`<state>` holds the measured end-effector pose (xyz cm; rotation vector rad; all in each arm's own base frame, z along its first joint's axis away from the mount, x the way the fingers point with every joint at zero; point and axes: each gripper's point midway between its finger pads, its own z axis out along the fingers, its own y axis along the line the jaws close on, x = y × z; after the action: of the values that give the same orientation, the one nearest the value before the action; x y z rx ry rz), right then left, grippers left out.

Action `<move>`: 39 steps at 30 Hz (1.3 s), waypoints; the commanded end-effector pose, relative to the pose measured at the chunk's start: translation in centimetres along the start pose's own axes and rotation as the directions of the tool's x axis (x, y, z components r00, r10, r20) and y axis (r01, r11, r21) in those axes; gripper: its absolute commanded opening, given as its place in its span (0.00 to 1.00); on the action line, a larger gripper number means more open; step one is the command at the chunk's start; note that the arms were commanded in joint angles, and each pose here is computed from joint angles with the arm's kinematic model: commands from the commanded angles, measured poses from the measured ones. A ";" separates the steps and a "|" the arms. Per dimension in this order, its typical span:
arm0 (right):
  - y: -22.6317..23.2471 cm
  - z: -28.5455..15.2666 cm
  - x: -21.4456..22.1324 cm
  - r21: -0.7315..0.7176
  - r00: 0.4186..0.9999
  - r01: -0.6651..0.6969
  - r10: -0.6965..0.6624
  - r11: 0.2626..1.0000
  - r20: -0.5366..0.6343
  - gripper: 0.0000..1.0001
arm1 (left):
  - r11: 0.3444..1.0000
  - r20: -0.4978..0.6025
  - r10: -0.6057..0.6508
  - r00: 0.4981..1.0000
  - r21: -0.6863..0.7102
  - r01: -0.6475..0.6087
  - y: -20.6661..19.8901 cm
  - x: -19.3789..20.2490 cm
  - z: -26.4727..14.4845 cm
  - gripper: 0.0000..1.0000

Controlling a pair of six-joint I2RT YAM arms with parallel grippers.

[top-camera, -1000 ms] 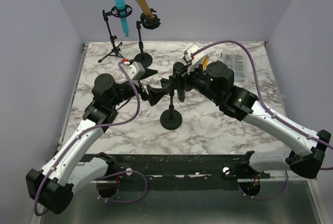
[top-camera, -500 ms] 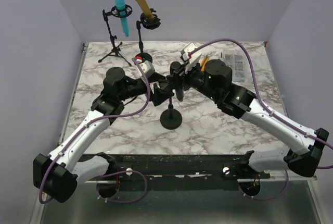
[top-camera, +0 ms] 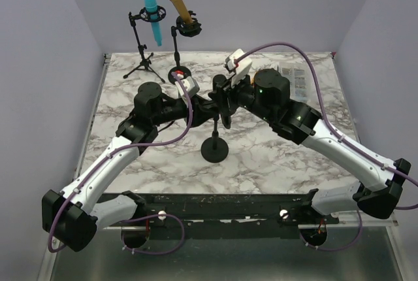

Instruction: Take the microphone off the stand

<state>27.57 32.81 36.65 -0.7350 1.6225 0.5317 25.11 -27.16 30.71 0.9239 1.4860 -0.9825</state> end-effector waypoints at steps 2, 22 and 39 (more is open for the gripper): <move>-1.1 -1.6 -7.6 0.052 0.988 -0.058 0.050 0.997 0.143 0.01 | 0.999 0.006 0.022 1.000 -0.035 -0.022 0.6 -0.8 0.2 0.00; -14.3 -13.0 -10.9 0.715 0.960 -0.181 -0.038 0.675 0.279 0.01 | 0.987 0.024 -0.001 1.000 -0.158 0.005 1.9 -1.6 -0.4 0.00; -29.9 -10.6 16.2 0.828 0.760 -0.493 0.596 0.269 0.259 0.01 | 0.988 0.028 -0.006 1.000 -0.153 0.010 1.1 -1.9 -0.3 0.00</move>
<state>38.86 2.44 31.35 0.3827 1.7900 -0.3033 26.37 -26.82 30.93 0.8047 1.5492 -0.8930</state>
